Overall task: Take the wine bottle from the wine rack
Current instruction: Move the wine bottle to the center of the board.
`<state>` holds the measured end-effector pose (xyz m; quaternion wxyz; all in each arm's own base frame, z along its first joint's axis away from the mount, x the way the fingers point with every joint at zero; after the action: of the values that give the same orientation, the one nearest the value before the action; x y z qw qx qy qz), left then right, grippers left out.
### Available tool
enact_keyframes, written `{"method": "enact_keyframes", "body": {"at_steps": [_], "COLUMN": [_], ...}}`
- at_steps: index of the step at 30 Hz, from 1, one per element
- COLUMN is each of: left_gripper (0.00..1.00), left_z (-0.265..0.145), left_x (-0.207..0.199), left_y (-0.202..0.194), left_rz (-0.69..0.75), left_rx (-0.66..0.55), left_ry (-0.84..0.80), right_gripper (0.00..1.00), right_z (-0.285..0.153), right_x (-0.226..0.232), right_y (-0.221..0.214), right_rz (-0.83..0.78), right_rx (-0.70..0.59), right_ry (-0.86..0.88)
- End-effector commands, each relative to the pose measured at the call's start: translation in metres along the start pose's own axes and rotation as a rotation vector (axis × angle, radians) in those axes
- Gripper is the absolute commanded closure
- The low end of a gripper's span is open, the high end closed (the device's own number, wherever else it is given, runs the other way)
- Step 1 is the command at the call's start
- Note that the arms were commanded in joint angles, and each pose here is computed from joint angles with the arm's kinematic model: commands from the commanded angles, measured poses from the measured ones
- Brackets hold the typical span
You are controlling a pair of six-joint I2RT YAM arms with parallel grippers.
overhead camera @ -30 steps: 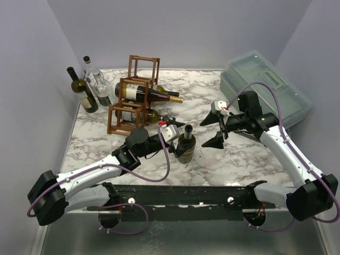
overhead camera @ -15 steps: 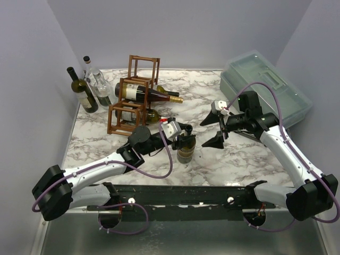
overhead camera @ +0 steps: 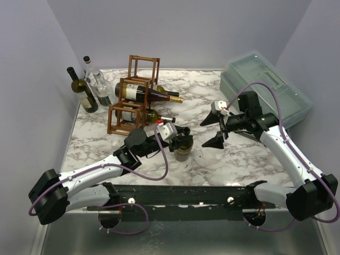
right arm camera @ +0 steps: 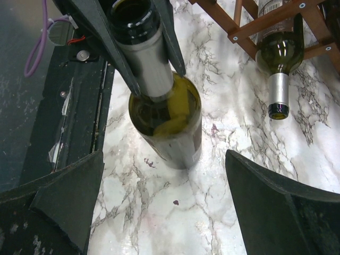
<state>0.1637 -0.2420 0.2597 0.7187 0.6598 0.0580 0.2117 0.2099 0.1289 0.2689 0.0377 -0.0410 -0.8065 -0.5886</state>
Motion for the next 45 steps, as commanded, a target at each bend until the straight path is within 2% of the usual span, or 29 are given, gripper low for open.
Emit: {"method": "enact_keyframes", "body": {"at_steps": [1, 10, 14, 20, 30, 35, 45], "left_gripper": [1.0, 1.0, 1.0, 1.0, 1.0, 1.0, 1.0], "left_z": [-0.016, -0.048, -0.062, -0.082, -0.12, -0.136, -0.156], "left_x": [0.0, -0.001, 0.003, 0.011, 0.027, 0.03, 0.031], "left_y": [0.018, 0.036, 0.042, 0.049, 0.05, 0.057, 0.068], "left_rz": [-0.036, -0.179, -0.29, -0.341, -0.306, -0.275, -0.25], "left_rx": [-0.043, 0.06, 0.121, 0.154, 0.187, 0.179, 0.177], "left_ry": [0.049, 0.181, 0.334, 0.525, 0.886, 0.967, 1.021], "right_gripper": [0.01, 0.01, 0.01, 0.01, 0.01, 0.01, 0.01], "right_z": [0.0, 0.0, 0.0, 0.001, 0.002, 0.002, 0.003], "right_x": [0.001, 0.001, 0.0, -0.001, -0.002, -0.003, -0.004], "right_y": [-0.002, -0.002, -0.002, -0.004, -0.006, -0.007, -0.009], "right_rz": [0.006, 0.009, 0.012, 0.019, 0.029, 0.032, 0.038], "right_rx": [-0.008, -0.01, -0.008, -0.006, -0.002, 0.001, 0.005], "right_ry": [0.015, 0.019, 0.018, 0.02, 0.022, 0.022, 0.019]}}
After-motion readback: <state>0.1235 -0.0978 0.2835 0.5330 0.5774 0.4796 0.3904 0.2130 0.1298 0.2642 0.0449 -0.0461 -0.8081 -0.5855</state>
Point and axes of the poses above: each gripper's point midway between its finger pads, its own z axis out along the fingers, its own x axis along the line the jaws close on, y = z × x, the point moved 10 cm from there along -z, back along the fingers, and after that the axes turned 6 degrees about z, right-handed, at the moved point
